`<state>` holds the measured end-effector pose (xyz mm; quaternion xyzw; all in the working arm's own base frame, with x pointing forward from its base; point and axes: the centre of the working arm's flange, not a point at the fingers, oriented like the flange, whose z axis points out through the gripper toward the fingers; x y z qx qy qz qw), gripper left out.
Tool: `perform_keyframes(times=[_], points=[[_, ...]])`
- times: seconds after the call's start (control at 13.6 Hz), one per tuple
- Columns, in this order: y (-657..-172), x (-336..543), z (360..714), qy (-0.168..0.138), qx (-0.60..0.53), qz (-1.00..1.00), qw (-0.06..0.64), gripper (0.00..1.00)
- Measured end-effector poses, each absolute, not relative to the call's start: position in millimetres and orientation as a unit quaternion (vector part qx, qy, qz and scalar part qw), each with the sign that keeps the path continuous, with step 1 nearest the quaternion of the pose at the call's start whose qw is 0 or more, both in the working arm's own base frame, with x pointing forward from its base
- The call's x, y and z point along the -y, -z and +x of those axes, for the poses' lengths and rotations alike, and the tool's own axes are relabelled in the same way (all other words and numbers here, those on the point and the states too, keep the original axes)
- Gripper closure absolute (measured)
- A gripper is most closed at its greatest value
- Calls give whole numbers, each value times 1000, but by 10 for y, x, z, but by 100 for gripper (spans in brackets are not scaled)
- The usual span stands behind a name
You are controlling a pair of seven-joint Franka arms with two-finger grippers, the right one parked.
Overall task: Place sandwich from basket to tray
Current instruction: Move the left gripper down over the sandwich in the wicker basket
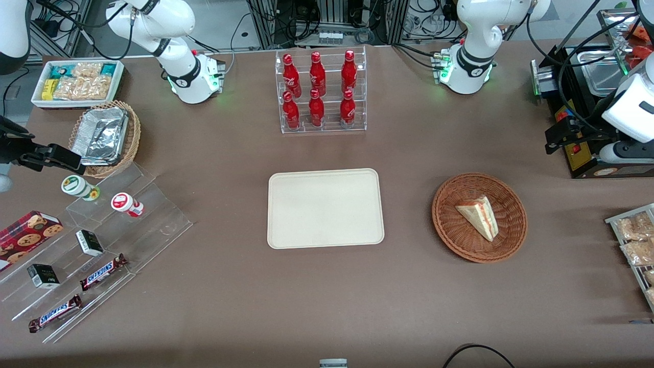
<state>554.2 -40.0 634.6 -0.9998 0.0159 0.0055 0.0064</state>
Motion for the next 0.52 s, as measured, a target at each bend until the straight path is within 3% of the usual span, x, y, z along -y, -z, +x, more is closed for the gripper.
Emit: perform_keyframes(times=[0.3, 0.52], points=[[-6281, 397, 5557, -14, -16, -1000, 7, 0], [-5957, 397, 5672, -34, -16, -999, 7, 0]])
